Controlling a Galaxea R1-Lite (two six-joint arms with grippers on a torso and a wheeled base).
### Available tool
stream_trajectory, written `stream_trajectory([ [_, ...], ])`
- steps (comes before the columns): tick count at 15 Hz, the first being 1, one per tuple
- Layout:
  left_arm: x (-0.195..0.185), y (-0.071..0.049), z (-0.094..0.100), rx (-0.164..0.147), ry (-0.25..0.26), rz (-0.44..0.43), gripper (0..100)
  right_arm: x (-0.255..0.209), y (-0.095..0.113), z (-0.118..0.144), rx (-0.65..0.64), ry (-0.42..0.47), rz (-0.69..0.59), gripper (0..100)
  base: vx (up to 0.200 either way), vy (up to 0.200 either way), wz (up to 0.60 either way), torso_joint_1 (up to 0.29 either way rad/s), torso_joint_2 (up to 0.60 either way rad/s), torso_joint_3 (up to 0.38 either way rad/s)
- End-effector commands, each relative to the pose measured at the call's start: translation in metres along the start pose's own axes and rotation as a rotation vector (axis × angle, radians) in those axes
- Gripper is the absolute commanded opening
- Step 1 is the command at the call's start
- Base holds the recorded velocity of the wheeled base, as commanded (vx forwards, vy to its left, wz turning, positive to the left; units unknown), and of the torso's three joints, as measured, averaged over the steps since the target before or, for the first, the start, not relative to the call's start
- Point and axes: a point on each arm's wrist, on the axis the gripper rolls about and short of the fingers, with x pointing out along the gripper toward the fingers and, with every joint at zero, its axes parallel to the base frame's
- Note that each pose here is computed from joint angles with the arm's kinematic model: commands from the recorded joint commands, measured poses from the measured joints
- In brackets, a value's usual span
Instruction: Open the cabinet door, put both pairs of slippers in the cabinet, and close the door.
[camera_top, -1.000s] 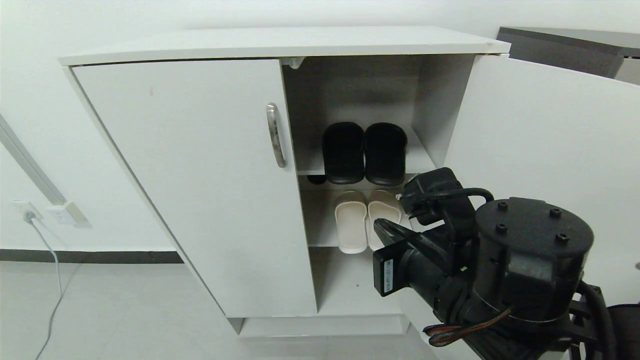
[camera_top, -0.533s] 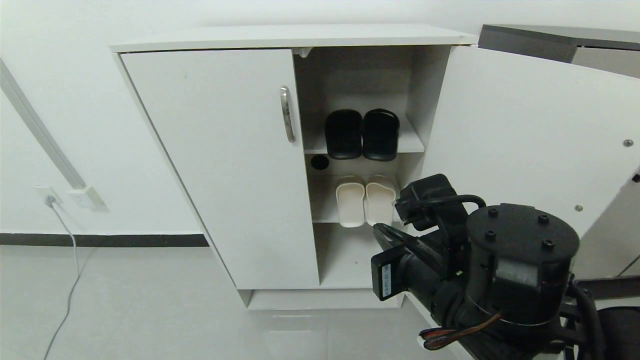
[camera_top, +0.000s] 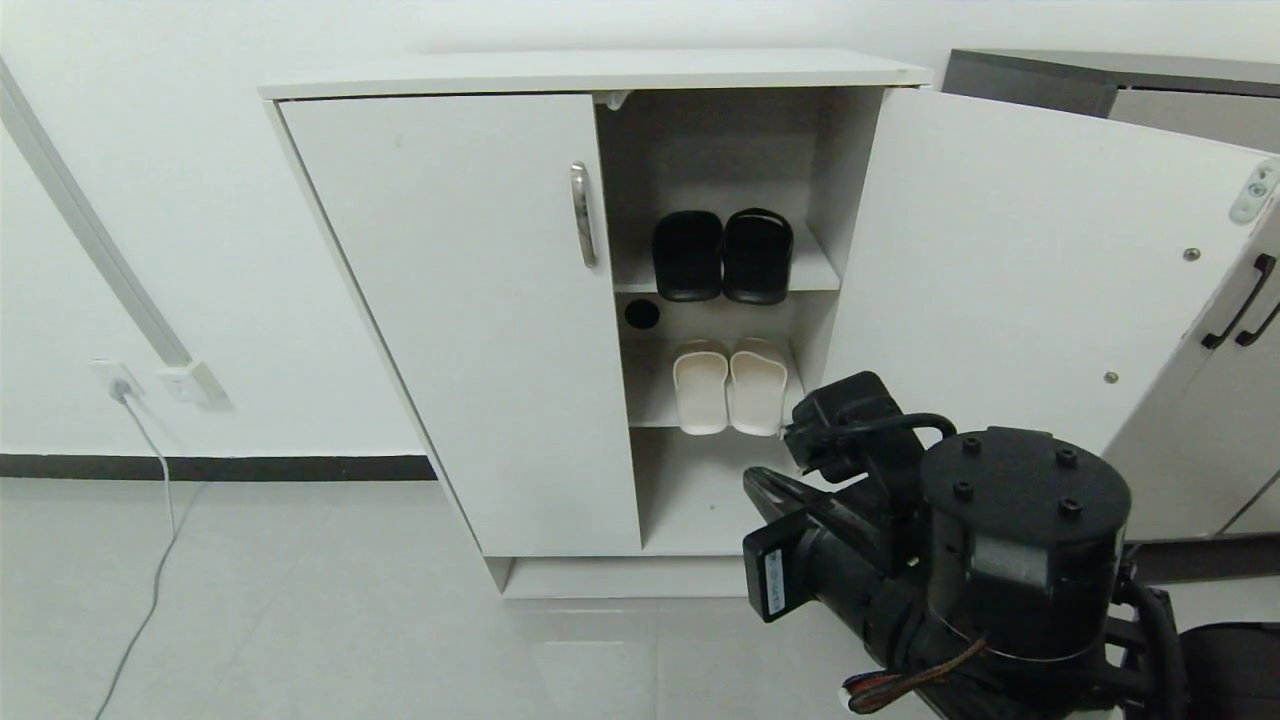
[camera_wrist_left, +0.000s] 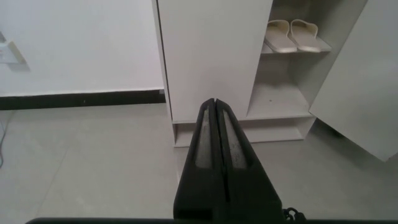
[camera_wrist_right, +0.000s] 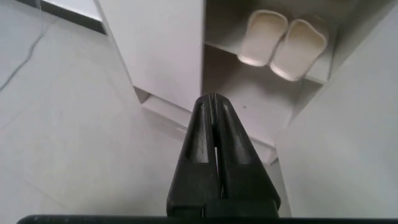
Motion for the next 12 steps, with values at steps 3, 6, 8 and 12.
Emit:
stream_trajectory([
  [3,0.0001,0.0000,0.0000,0.000,0.001,0.000,0,0.0028,-0.0011,-0.0065,-0.011,0.020,-0.005,0,0.000,0.000,0.00,0.000,0.00,0.000],
  [6,0.0001,0.0000,0.0000,-0.002,0.001,0.000,0,0.0047,-0.0017,-0.0083,-0.014,0.027,-0.009,0,0.000,0.000,0.00,0.000,0.00,0.000],
  [8,0.0001,0.0000,0.0000,-0.002,0.001,0.000,0,0.0058,-0.0017,-0.0094,-0.016,0.030,-0.011,0,0.000,0.000,0.00,0.000,0.00,0.000],
  [12,0.0001,0.0000,0.0000,-0.002,0.001,0.000,0,0.0068,-0.0017,-0.0107,-0.016,0.034,-0.012,0,0.000,0.000,0.00,0.000,0.00,0.000],
])
